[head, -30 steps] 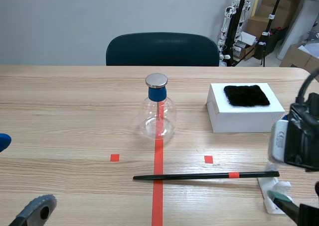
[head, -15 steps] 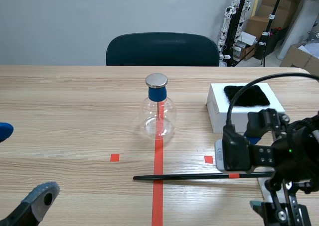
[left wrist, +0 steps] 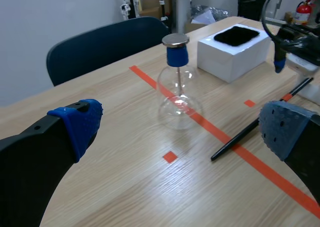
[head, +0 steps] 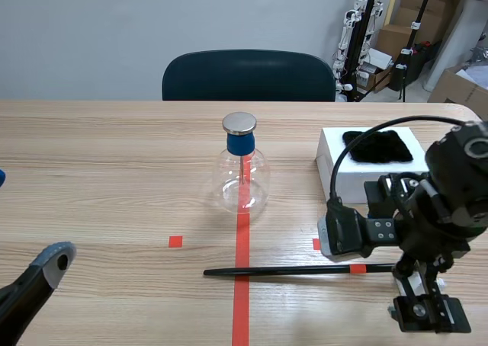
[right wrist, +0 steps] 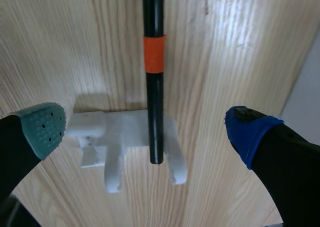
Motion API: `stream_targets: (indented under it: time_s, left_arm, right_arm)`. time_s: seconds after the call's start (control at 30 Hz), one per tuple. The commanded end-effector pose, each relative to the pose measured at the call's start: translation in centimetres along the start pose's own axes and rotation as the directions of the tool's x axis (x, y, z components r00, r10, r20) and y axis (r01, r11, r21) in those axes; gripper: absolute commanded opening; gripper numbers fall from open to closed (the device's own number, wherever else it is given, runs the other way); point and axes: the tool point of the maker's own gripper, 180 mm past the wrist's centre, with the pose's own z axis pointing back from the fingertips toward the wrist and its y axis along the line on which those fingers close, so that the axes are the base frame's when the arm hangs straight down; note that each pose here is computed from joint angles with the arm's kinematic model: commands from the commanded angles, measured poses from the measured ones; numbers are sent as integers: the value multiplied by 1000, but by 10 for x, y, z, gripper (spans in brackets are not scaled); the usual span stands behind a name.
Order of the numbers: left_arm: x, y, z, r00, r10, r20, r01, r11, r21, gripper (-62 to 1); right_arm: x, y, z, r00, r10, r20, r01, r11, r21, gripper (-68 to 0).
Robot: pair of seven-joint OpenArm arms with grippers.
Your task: Do the electroscope experiment. pick up the black charging rod
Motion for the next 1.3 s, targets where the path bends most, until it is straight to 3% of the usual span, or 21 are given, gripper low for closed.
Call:
stream_targets:
  time_s: [0.0,0.4,0.7,1.0,1.2,1.27]
  left_arm:
    - [3,6,0,999,7,38,-7,1000,12,14]
    - [-9,45,5,977,101,187,-104,995,7,14]
    - [-23,27,-11,969,108,221,-82,989,-122,14]
    - [-42,35,-14,959,155,238,-131,985,-113,14]
    - [-53,34,-15,956,159,247,-128,983,-134,14]
    - [-57,33,-15,957,161,241,-131,982,-138,14]
  right_arm:
    - [8,-6,3,1000,13,12,-13,1000,-5,4]
    - [18,-5,-9,1000,-6,22,5,998,63,4]
    - [25,-4,-12,998,-32,52,27,996,83,4]
    - [23,-4,-12,999,-31,40,27,996,82,4]
    - [21,-4,-12,999,-30,32,27,996,83,-295]
    - [21,-4,-13,999,-30,28,28,996,83,-333]
